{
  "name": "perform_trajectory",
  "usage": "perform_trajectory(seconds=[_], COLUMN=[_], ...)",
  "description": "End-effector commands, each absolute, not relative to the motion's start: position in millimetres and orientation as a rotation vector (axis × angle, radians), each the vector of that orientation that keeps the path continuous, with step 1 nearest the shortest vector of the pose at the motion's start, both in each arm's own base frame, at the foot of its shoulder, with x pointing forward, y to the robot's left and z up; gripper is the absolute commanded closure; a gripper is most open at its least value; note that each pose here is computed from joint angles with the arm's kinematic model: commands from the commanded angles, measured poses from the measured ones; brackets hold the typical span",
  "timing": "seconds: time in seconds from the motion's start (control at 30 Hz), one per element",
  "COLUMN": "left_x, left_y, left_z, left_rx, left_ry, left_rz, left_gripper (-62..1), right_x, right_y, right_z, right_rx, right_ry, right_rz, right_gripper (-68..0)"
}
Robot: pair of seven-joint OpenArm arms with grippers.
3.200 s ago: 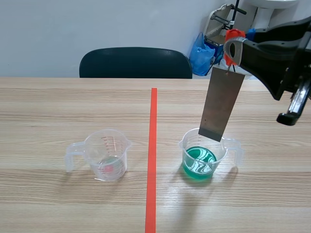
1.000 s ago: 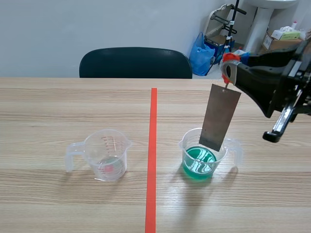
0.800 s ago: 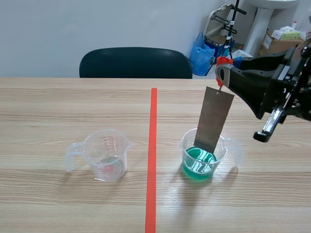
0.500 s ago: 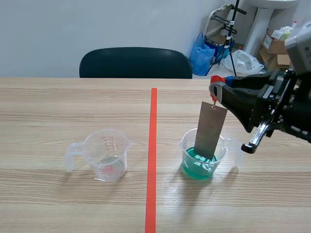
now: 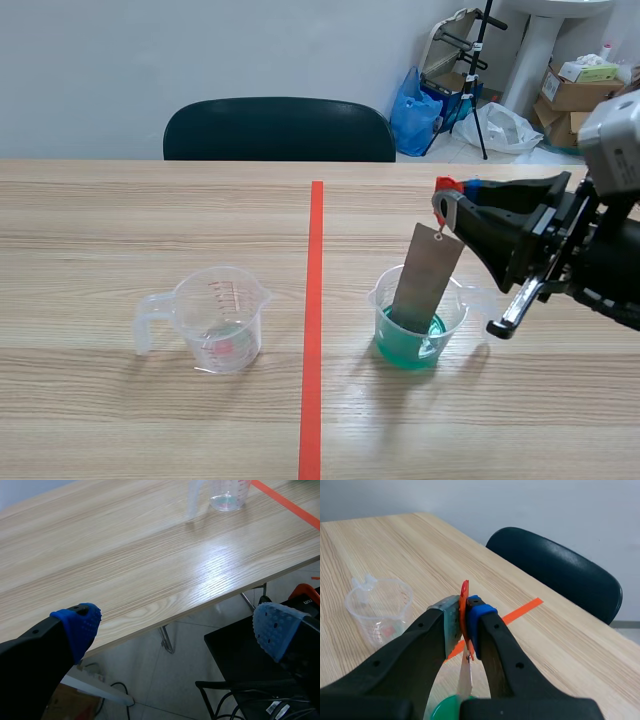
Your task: Do the redox reaction experiment
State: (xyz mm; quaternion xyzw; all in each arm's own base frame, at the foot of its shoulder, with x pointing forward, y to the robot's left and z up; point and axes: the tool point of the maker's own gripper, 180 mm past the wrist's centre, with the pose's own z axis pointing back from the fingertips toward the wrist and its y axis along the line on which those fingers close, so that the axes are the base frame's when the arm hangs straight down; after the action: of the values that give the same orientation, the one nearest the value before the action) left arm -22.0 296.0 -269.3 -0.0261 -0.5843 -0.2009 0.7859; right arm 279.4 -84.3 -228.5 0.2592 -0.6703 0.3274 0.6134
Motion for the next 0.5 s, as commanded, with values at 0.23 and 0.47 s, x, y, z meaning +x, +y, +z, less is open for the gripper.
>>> perform_trajectory(seconds=[0.23, 0.47], left_x=[-18.9, -18.9], left_y=[294.6, 294.5], left_z=[-265.2, -265.2], left_rx=[-0.064, -0.064], left_ry=[-1.282, -1.283], left_rz=[-0.433, -0.433], left_gripper=[-62.3, -62.3], right_x=[288.8, 293.4], right_y=[-87.0, -87.5], right_z=[-234.0, -246.2], right_rx=[0.59, 0.579], right_ry=[-1.572, -1.554], right_rz=[0.753, 0.743], right_gripper=[-0.6, -0.6])
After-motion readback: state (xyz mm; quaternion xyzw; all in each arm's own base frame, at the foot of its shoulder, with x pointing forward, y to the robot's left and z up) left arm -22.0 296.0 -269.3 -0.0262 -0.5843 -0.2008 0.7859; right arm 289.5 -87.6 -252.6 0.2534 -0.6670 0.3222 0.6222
